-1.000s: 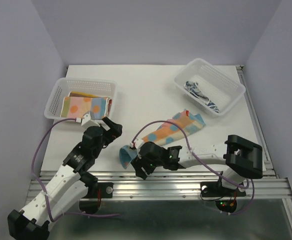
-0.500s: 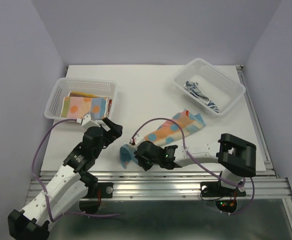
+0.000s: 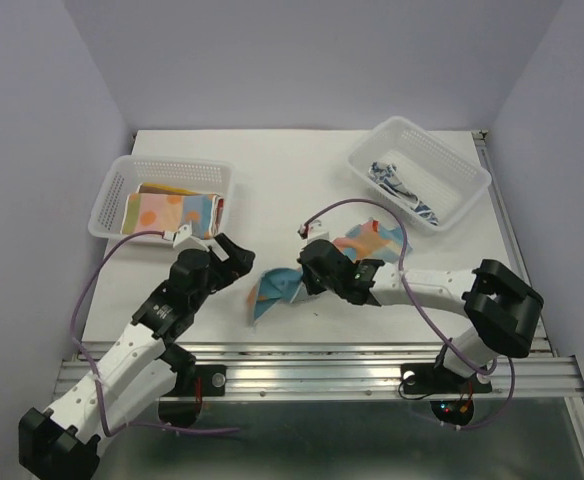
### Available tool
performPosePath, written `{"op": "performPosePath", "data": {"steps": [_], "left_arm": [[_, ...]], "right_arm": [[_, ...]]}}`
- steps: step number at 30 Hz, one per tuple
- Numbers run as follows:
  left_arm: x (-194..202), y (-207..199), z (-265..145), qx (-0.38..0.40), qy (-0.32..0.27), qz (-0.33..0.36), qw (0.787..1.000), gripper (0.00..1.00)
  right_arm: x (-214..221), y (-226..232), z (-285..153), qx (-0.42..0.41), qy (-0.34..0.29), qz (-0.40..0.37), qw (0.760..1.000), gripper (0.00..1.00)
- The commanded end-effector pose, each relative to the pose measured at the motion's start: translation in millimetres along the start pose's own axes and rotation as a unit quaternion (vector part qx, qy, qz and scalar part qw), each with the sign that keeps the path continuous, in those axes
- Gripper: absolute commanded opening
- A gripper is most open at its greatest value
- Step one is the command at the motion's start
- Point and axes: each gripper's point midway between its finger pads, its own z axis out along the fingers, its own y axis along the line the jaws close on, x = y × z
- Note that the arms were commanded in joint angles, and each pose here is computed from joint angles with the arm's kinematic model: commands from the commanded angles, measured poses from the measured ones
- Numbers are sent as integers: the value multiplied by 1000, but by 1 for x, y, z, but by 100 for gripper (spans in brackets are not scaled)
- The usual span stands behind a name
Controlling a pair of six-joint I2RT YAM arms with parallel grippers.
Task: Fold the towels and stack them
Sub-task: Flatten out the crumpled towel
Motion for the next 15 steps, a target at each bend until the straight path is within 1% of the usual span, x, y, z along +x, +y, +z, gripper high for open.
{"op": "performPosePath", "data": {"steps": [1,5,9,10,13,15], "left_arm": [[8,-21,7,57,19,24,998,99],[27,-22,12,65,62,46,995,99],[48,-22,11,70,90,61,992,99],[49,-27,11,80,89,63,991,99],[53,-12,20,37,85,73,993,99],[53,2,26,-13,84,64,994,99]], "right_arm": [[-52,-30,-6,41,-53,43,997,1],[-78,-47,-1,57,-65,44,995,1],[-85,-51,8,60,-58,37,996,1],[-91,-49,9,57,-63,35,996,1],[-94,-46,11,48,-64,30,996,1],[-94,-45,11,44,-61,29,997,1]]}}
